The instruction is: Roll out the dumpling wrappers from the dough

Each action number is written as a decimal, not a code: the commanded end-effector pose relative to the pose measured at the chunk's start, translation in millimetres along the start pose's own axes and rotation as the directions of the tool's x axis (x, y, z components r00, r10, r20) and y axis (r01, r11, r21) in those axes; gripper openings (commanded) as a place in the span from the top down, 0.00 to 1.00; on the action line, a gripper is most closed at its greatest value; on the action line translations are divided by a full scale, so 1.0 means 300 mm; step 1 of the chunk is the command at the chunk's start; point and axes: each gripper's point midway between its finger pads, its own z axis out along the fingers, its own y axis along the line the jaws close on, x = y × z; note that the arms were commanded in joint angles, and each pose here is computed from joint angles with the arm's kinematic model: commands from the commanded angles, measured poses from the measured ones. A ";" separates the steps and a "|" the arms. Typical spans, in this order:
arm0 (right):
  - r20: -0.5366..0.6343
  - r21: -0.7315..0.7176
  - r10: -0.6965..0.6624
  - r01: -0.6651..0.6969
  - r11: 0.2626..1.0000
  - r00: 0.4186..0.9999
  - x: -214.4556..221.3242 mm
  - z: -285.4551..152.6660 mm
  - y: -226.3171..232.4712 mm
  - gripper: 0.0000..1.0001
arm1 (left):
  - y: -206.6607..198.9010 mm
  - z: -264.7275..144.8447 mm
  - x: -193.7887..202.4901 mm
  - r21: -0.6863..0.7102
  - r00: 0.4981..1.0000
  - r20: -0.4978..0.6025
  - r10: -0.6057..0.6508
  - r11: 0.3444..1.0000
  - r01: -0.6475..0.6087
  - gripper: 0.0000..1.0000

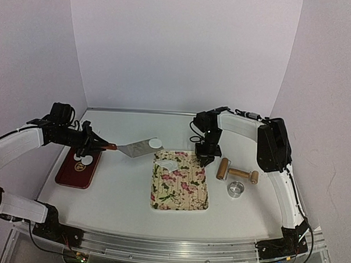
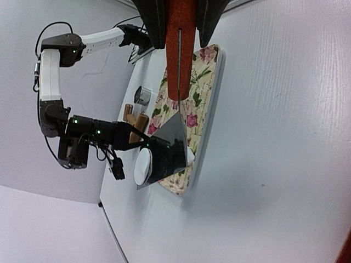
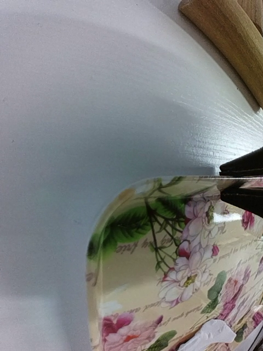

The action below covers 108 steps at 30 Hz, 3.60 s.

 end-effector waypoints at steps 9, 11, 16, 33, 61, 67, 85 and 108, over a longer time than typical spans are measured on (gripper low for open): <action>0.002 0.100 0.045 -0.045 0.994 0.999 -0.052 0.012 -0.144 1.00 | 0.115 -0.293 -0.169 -0.129 0.945 0.317 -0.076 0.984 0.123 1.00; 0.003 0.094 0.045 -0.045 0.995 0.999 -0.060 0.014 -0.148 1.00 | 0.130 -0.342 -0.179 -0.125 0.926 0.366 -0.099 0.980 0.154 1.00; 0.003 0.077 0.041 -0.041 0.996 0.999 -0.077 0.023 -0.151 1.00 | 0.151 -0.412 -0.158 -0.135 0.885 0.444 -0.142 0.965 0.223 1.00; 0.007 0.023 0.058 -0.058 0.998 0.998 -0.132 0.034 -0.191 1.00 | 0.226 -0.663 0.018 -0.269 0.711 0.683 -0.168 0.847 0.459 1.00; 0.014 -0.002 0.100 -0.100 0.995 0.995 -0.125 0.027 -0.184 1.00 | 0.300 -0.756 -0.001 -0.661 0.854 0.519 0.041 0.652 0.371 1.00; 0.015 -0.001 0.110 -0.110 0.994 0.994 -0.127 0.031 -0.184 1.00 | 0.320 -0.712 0.012 -0.656 0.877 0.481 -0.008 0.660 0.366 1.00; 0.014 0.002 0.120 -0.120 0.993 0.993 -0.127 0.037 -0.186 1.00 | 0.262 -0.791 -0.058 -0.699 0.859 0.502 0.100 0.632 0.335 1.00; 0.026 -0.020 0.106 -0.105 0.994 0.994 -0.158 0.029 -0.188 0.94 | 0.090 -0.893 -0.181 -0.693 0.793 0.550 0.262 0.673 0.258 1.00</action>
